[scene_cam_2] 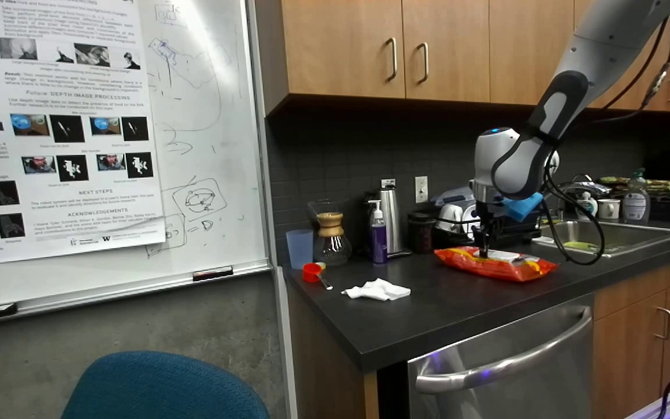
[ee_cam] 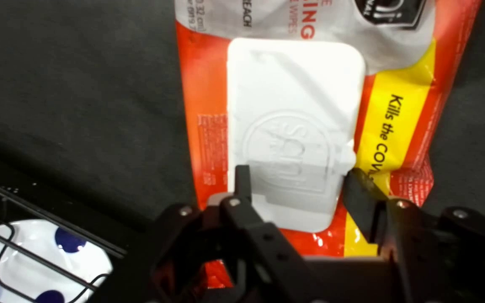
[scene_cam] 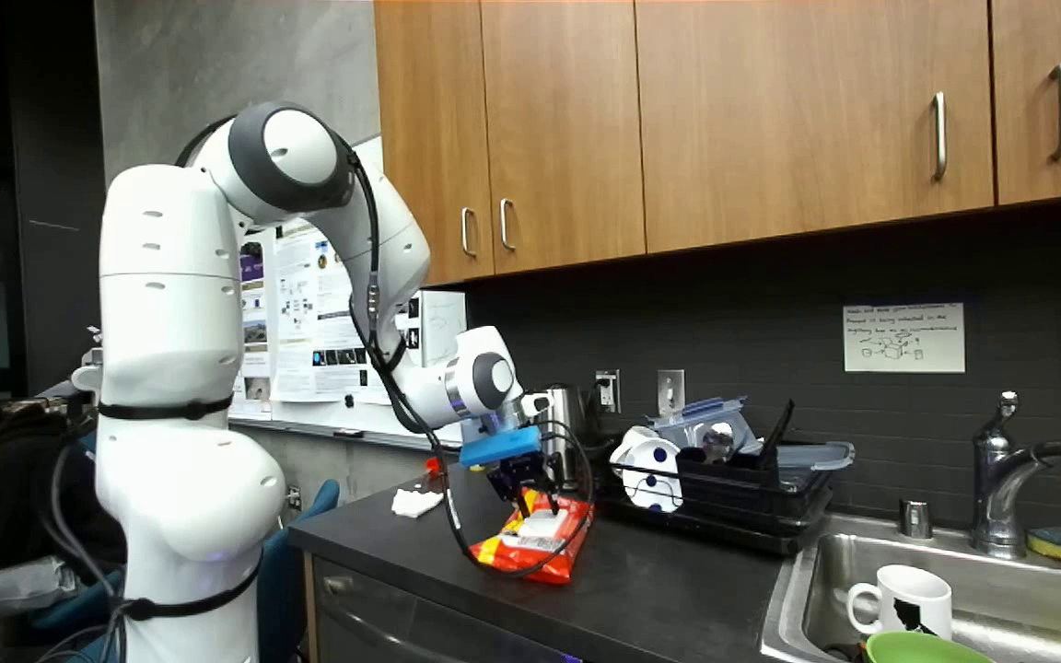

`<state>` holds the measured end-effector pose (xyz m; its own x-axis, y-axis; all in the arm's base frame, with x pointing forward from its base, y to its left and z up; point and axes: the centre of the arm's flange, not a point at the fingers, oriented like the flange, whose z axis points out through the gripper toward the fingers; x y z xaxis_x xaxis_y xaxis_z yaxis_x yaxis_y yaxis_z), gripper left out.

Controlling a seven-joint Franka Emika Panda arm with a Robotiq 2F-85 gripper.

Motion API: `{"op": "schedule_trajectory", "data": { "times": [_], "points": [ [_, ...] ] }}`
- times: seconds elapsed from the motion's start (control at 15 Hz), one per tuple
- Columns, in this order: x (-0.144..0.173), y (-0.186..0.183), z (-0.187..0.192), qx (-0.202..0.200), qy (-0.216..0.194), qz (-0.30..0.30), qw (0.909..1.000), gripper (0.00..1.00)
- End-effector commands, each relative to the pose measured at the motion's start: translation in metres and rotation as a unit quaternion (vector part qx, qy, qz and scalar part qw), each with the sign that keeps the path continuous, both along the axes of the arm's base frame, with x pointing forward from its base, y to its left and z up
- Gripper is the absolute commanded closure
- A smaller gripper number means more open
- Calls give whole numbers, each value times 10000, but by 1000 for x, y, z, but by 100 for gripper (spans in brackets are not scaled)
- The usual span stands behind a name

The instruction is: Open the lid of the orange packet

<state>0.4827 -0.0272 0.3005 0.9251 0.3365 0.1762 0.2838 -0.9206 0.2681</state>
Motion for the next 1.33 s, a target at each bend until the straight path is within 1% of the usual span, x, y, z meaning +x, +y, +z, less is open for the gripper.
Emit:
{"op": "schedule_trajectory", "data": {
  "times": [0.0,0.13,0.47,0.67,0.73,0.8,0.93,1.07,1.13,1.2,1.27],
  "points": [
    [-13,-2,4,-93,-76,-78,9999,40],
    [-14,-2,5,-117,-74,-118,9998,41],
    [-22,-5,3,-149,-1,-243,9996,39],
    [-27,-7,3,-160,18,-291,9994,40],
    [-29,-8,3,-168,9,-288,9994,48],
    [-29,-7,2,-195,8,-267,9995,65],
    [-30,-6,2,-219,7,-207,9995,76],
    [-32,-5,2,-230,5,-178,9996,93],
    [-32,-4,3,-229,4,-161,9996,99],
    [-32,-3,4,-235,-13,-145,9996,100],
    [-33,-3,6,-231,-23,-138,9996,96]
  ]
}}
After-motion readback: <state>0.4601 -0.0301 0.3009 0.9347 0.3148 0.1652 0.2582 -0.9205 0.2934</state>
